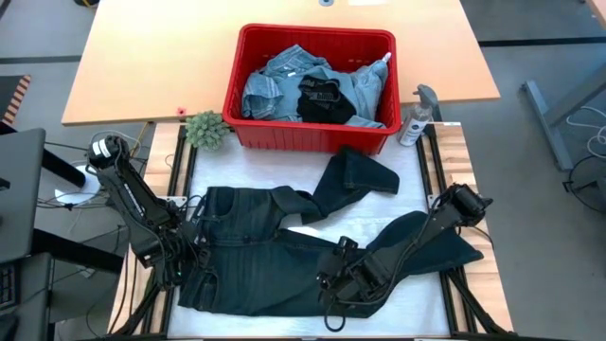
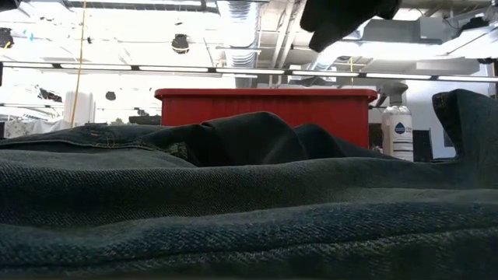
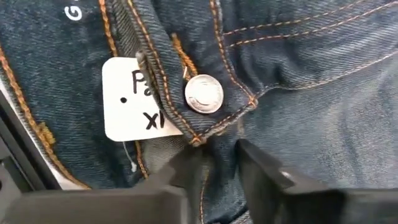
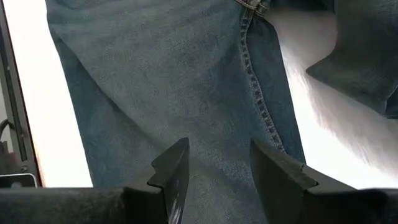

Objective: Fold Laundry from Bin
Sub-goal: Fold the black pants

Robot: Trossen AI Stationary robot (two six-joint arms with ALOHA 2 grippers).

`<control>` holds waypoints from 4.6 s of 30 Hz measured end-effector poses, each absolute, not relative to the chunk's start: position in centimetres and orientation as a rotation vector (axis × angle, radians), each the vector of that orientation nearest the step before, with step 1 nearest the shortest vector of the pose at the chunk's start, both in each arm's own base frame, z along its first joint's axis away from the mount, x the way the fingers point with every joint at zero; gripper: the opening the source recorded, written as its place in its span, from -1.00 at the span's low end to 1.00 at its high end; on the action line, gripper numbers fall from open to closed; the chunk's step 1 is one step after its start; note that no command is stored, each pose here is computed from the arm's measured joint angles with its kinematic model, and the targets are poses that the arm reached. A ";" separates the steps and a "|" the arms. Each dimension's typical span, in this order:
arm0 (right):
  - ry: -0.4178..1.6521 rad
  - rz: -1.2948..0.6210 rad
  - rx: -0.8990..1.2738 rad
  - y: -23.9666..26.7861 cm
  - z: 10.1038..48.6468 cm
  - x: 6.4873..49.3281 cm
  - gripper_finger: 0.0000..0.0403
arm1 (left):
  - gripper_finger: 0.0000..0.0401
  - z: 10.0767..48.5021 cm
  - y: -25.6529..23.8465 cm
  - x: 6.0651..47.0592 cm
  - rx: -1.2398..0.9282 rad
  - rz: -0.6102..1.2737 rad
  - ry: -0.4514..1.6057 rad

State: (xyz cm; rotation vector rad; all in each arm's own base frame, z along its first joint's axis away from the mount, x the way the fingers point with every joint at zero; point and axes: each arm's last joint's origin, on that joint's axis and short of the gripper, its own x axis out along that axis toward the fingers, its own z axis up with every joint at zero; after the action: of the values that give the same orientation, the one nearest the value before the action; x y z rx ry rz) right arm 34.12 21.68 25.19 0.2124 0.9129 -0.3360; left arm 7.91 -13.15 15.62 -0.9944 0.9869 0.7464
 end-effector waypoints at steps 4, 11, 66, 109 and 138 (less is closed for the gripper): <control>0.914 -0.338 0.222 22.2 23.7 34.9 -0.14 | -0.95 16.1 -13.4 8.1 -0.984 0.715 0.981; 0.983 -0.320 0.252 23.3 20.3 36.0 -0.36 | -0.99 18.0 -14.4 8.7 -1.043 0.676 0.947; 1.068 -0.371 0.573 26.5 13.9 32.0 -0.90 | -0.99 22.8 -11.9 6.9 -0.624 0.987 1.244; 1.067 -0.344 0.583 26.8 13.8 32.1 -0.90 | -0.11 25.4 -14.4 9.5 -0.730 0.583 0.767; 1.092 -0.487 0.054 13.4 28.1 30.8 -0.58 | -0.48 12.6 -19.5 12.8 -0.584 0.373 0.912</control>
State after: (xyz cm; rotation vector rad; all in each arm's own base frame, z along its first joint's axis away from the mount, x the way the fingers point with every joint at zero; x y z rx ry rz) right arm 30.81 13.40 28.14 0.0543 1.0915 -0.4871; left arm 12.83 -19.50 12.60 -0.5838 0.9117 0.3728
